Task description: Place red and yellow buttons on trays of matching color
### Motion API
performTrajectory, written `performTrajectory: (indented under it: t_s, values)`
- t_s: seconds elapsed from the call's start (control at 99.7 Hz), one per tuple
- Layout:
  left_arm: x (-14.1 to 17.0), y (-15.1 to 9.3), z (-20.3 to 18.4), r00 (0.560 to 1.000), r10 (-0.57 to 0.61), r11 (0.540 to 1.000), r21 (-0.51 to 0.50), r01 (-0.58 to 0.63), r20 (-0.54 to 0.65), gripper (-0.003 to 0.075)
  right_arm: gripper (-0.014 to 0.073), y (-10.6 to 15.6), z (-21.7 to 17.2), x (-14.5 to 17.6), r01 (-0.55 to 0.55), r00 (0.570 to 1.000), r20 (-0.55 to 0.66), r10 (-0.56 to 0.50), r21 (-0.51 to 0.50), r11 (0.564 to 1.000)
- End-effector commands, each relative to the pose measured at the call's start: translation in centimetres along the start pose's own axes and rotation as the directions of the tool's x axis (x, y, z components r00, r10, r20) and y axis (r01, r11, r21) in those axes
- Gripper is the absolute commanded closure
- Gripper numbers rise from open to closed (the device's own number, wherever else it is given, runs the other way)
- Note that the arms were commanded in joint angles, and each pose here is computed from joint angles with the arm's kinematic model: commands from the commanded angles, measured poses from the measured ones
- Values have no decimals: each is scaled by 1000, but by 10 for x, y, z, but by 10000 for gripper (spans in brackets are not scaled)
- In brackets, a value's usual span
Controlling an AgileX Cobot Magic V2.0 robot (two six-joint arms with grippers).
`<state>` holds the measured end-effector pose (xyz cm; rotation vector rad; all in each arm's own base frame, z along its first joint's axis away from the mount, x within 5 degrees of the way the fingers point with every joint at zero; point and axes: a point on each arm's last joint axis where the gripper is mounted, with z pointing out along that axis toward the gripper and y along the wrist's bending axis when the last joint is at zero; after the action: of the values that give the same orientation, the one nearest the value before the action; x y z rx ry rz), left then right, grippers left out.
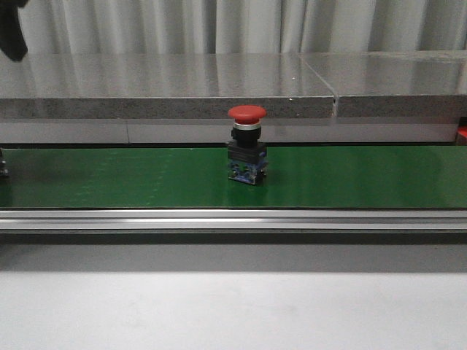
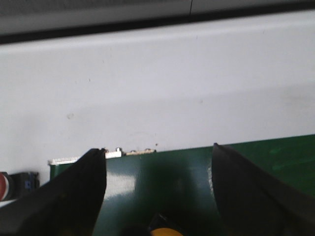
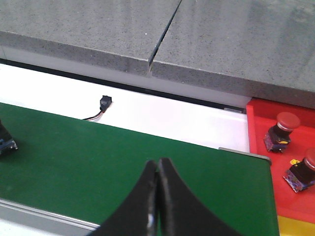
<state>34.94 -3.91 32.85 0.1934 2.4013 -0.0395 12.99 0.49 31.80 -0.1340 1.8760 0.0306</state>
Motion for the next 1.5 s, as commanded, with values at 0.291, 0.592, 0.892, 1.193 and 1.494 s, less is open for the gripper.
performTrajectory:
  t_s: [0.291,0.592,0.892,1.193,1.494]
  values:
    - [0,-5,-118,915,-28,1000,18,22,402,267,663,-3,-4,-14,-6,996,88,3,30,1000]
    - [71,-8,-153,861,-49,999,23,43,507,307,663,-3,-4,-14,-6,996,88,3,30,1000]
    - [143,-11,-163,839,-71,997,35,62,539,533,663,-3,-4,-14,-6,996,88,3,30,1000]
    - [177,-12,-166,820,-81,997,41,70,567,739,663,-3,-4,-14,-6,996,88,3,30,1000]
    - [177,-12,-166,819,-81,997,42,70,568,739,608,-2,-4,-12,-5,997,73,4,20,1000]
